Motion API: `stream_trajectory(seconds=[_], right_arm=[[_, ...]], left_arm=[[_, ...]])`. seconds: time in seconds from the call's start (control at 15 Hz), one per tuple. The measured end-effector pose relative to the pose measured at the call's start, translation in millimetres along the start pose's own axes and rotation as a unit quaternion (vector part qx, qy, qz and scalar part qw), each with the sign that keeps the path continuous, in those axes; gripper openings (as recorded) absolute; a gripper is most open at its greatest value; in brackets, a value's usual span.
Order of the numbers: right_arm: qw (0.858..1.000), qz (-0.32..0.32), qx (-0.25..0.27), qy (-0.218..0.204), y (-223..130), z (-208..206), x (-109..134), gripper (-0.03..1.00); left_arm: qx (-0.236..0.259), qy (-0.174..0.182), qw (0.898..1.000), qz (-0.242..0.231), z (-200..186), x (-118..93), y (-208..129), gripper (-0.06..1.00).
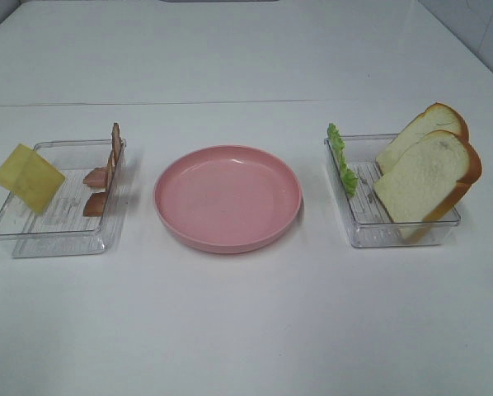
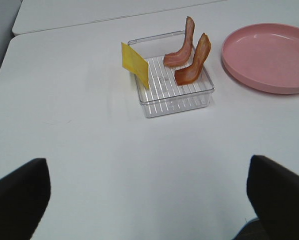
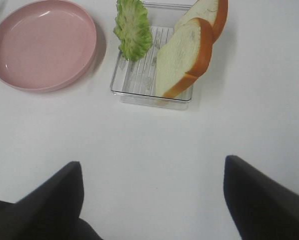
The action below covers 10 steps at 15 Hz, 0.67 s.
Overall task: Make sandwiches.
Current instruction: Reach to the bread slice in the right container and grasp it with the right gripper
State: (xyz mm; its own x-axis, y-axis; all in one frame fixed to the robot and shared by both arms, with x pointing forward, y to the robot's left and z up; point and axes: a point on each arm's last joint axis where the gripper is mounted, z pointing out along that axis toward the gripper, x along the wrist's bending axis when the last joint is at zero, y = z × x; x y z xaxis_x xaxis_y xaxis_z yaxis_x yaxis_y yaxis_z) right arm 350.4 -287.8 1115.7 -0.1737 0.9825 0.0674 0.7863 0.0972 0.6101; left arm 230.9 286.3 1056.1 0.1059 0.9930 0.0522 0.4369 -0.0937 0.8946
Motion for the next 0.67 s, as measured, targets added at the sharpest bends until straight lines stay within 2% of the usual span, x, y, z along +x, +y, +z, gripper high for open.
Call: stream_trajectory(seconds=[0.07, 0.13, 0.4, 0.67], right_arm=[[1.0, 0.005, 0.02, 0.005, 13.1, 9.2, -3.4, 0.76], [0.998, 0.014, 0.065, 0.012, 35.1, 35.2, -11.9, 0.76], [0.991, 0.026, 0.131, 0.022, 60.4, 80.4, -25.0, 0.76], [0.985, 0.029, 0.167, 0.029, 80.0, 107.6, -33.4, 0.76]], left_arm=[[0.0, 0.0, 1.0, 0.0, 0.0, 0.0, 0.0, 0.99], [0.0, 0.0, 1.0, 0.0, 0.0, 0.0, 0.0, 0.99], [0.0, 0.0, 1.0, 0.0, 0.0, 0.0, 0.0, 0.99], [0.0, 0.0, 1.0, 0.0, 0.0, 0.0, 0.0, 0.99]])
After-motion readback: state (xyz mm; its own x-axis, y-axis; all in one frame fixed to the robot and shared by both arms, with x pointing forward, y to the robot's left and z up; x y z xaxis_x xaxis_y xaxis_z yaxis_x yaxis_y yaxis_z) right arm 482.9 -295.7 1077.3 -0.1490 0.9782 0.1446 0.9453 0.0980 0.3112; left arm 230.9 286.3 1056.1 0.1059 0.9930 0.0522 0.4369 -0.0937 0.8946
